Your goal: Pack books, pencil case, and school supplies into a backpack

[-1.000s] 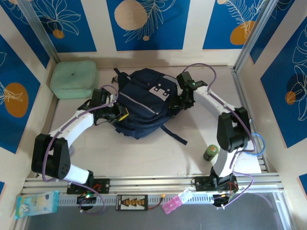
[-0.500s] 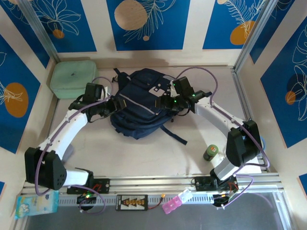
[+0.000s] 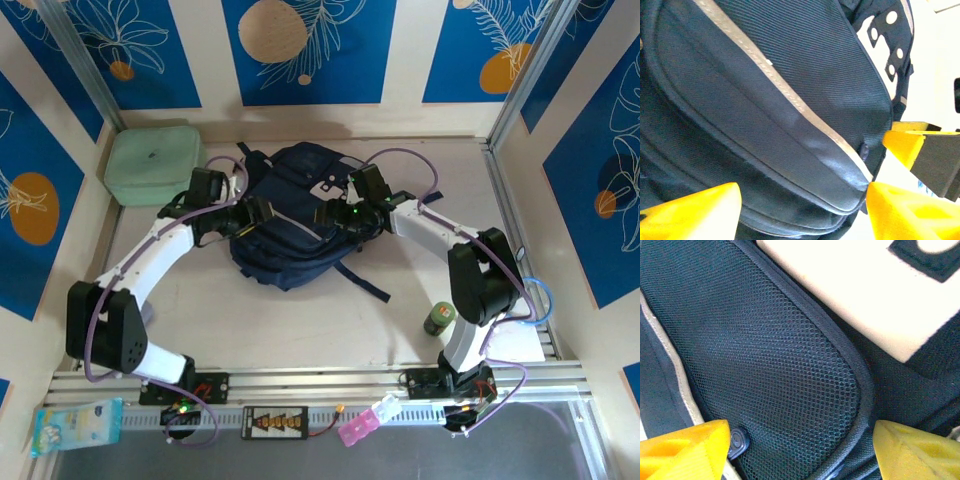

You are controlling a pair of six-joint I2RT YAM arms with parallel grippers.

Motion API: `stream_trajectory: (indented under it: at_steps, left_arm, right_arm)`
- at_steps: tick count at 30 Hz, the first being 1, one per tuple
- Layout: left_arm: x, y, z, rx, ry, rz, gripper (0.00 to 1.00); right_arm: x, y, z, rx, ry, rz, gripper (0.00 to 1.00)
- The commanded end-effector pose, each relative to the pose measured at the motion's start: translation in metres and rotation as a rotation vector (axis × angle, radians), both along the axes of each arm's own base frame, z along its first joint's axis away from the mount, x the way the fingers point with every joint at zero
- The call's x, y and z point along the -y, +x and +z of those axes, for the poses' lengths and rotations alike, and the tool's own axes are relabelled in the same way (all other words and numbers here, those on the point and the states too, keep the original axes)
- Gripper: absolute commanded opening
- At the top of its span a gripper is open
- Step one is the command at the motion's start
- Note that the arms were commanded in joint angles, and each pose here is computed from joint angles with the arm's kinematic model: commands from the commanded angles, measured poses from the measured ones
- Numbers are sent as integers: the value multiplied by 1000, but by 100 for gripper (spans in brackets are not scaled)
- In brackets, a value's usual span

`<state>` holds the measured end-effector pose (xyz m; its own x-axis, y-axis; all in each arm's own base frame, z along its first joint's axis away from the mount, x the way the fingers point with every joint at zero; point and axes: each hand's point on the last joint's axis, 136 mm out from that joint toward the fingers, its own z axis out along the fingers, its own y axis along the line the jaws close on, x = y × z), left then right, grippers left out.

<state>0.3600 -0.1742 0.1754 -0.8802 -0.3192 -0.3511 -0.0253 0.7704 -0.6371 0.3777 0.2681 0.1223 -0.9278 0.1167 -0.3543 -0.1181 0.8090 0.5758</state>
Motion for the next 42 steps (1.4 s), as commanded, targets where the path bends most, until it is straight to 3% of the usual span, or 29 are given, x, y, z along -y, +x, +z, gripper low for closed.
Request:
stream_trajectory:
  at_steps: [1,6,13,21,29,42]
  left_arm:
    - [20,1,6,5,-87,-36,66]
    - [33,-5,-14,-56,-108,-41,65]
    - [16,-14,-36,-118,-12,61,63]
    - [28,-15,-43,-154,-81,52,63]
    - [56,2,-16,-86,-261,-18,61]
    - [57,15,5,-52,-262,-17,60]
  right_arm:
    - [-18,-8,6,-4,56,68,75]
    - [-21,-17,0,-22,68,90,75]
    - [-17,-23,-8,-43,35,94,74]
    - [-19,-27,-6,-41,34,120,74]
    - [-32,-43,-8,-44,54,228,74]
    - [-36,-104,3,-89,116,398,74]
